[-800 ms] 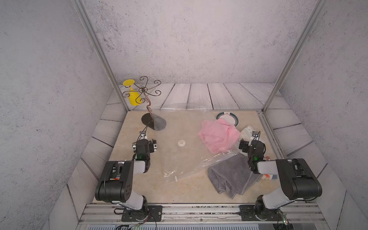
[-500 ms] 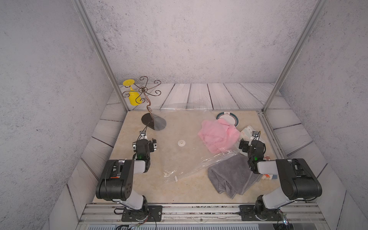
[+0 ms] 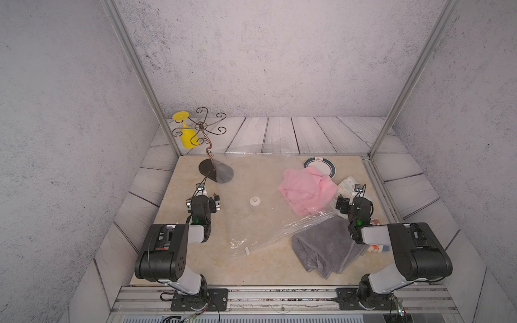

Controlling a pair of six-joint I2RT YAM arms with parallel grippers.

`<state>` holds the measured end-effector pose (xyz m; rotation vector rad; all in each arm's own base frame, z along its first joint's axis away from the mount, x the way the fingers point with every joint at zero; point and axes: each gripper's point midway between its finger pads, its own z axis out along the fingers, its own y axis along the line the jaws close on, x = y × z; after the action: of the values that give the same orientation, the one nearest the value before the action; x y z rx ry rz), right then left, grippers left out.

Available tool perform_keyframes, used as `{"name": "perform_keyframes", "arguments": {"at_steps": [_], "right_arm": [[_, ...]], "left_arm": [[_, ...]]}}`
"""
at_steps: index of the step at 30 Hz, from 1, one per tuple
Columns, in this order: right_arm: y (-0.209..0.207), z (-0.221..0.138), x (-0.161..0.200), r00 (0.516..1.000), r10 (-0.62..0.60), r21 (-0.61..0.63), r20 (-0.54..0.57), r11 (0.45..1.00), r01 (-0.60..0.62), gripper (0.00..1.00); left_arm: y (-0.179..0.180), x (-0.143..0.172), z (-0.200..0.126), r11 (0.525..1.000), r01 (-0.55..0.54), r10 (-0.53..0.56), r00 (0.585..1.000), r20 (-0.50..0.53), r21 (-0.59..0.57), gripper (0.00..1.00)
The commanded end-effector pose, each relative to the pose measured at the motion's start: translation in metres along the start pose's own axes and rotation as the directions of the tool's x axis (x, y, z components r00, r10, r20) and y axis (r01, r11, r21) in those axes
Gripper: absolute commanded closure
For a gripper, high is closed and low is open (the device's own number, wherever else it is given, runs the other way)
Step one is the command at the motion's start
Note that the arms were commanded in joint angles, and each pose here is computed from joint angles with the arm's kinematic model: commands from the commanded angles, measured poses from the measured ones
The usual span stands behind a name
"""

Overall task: Place the folded towel into the vacuum bag
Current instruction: Open the vacuum bag at the center of the board.

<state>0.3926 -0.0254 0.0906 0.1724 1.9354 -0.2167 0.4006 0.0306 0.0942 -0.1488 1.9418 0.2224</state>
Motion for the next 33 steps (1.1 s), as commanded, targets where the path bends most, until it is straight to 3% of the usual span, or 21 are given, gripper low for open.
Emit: {"name": "perform_keyframes", "arguments": {"at_steps": [1, 13, 15, 21, 27, 30, 33], "right_arm": [[-0.004, 0.003, -0.003, 1.0, 0.002, 0.025, 0.0, 1.0, -0.002, 0.01], [-0.008, 0.003, -0.005, 1.0, 0.004, 0.057, -0.016, 0.998, -0.003, 0.01], [-0.008, -0.001, -0.009, 1.0, -0.004, 0.059, -0.008, 0.998, 0.005, 0.01], [-0.001, -0.009, -0.011, 0.998, -0.038, 0.07, 0.042, 0.997, 0.035, 0.01], [0.017, 0.0, -0.046, 0.988, -0.126, -0.004, -0.087, 0.992, 0.126, 0.01], [0.02, 0.002, -0.08, 0.999, -0.04, 0.006, -0.038, 0.999, 0.04, 0.01], [0.007, 0.0, -0.094, 0.981, 0.189, 0.104, -0.053, 0.978, -0.183, 0.01]], "left_arm": [[0.002, -0.006, 0.001, 1.0, -0.001, 0.001, 1.0, -0.001, -0.004, 0.01], [0.001, -0.006, 0.0, 1.0, -0.003, 0.003, 1.0, -0.005, 0.004, 0.01], [-0.009, -0.019, 0.001, 0.998, -0.032, 0.031, 0.999, 0.024, 0.057, 0.01], [-0.045, -0.042, -0.007, 0.96, -0.126, 0.155, 0.983, -0.101, 0.252, 0.01], [-0.059, -0.057, -0.02, 0.952, 0.04, 0.008, 0.988, -0.155, 0.305, 0.01], [-0.082, -0.056, -0.024, 0.935, 0.089, -0.018, 0.979, -0.205, 0.343, 0.01], [-0.13, -0.052, -0.04, 0.888, 0.001, 0.11, 0.971, -0.214, 0.46, 0.01]]}}
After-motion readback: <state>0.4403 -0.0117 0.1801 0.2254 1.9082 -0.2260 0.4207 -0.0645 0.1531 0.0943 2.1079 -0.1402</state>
